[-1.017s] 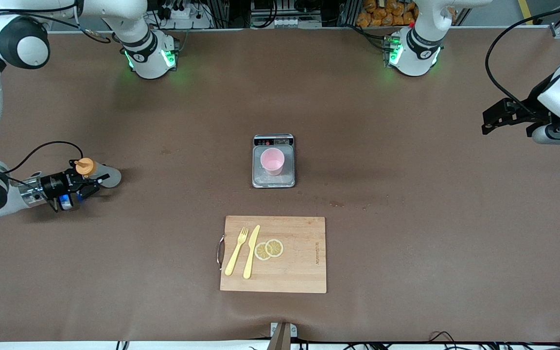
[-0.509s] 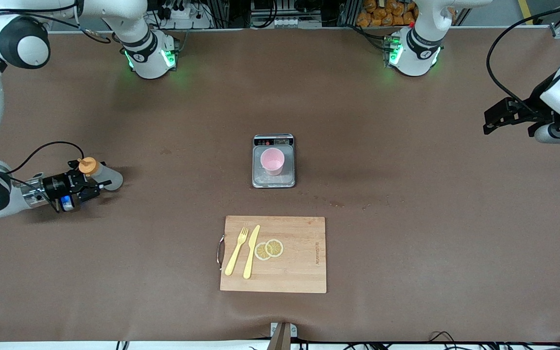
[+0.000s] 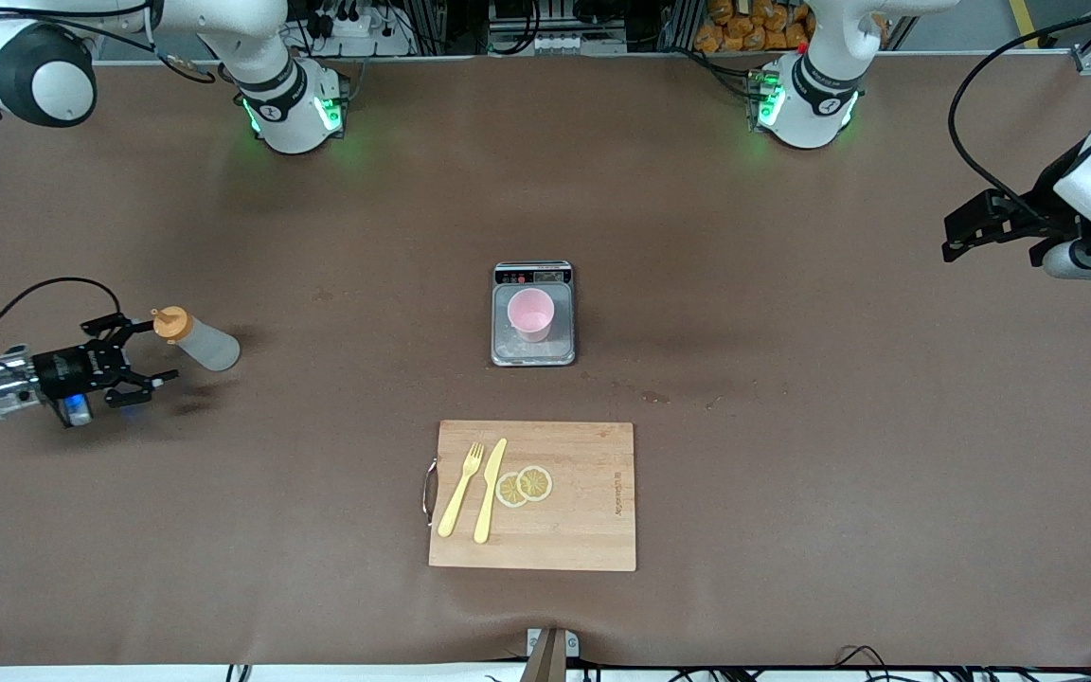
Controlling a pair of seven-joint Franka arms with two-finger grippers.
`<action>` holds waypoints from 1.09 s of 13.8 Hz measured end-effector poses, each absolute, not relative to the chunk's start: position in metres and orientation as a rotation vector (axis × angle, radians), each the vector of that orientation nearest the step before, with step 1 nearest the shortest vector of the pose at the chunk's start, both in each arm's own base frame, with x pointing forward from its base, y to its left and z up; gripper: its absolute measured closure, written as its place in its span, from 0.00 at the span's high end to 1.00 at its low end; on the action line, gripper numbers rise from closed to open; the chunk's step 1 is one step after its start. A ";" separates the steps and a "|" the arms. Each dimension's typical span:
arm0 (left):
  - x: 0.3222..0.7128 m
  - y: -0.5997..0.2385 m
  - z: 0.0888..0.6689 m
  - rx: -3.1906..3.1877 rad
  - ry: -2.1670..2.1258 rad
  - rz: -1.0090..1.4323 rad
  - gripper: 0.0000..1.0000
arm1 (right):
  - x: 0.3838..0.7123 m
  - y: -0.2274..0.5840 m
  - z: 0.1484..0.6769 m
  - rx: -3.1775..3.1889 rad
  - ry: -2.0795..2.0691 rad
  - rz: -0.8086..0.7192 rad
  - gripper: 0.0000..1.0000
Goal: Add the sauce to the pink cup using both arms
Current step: 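Carry the sauce bottle back to its spot with the right gripper, then set the bottle down and open the right gripper, drawing back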
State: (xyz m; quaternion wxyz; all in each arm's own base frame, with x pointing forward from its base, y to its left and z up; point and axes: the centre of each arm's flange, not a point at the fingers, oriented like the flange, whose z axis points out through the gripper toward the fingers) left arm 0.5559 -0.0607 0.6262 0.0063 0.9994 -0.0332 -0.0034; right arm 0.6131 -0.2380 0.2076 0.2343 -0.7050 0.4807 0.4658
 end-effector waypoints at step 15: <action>0.556 -0.059 0.627 3.127 -0.098 -0.009 1.00 | 0.665 -0.071 0.451 -2.526 1.066 0.943 1.00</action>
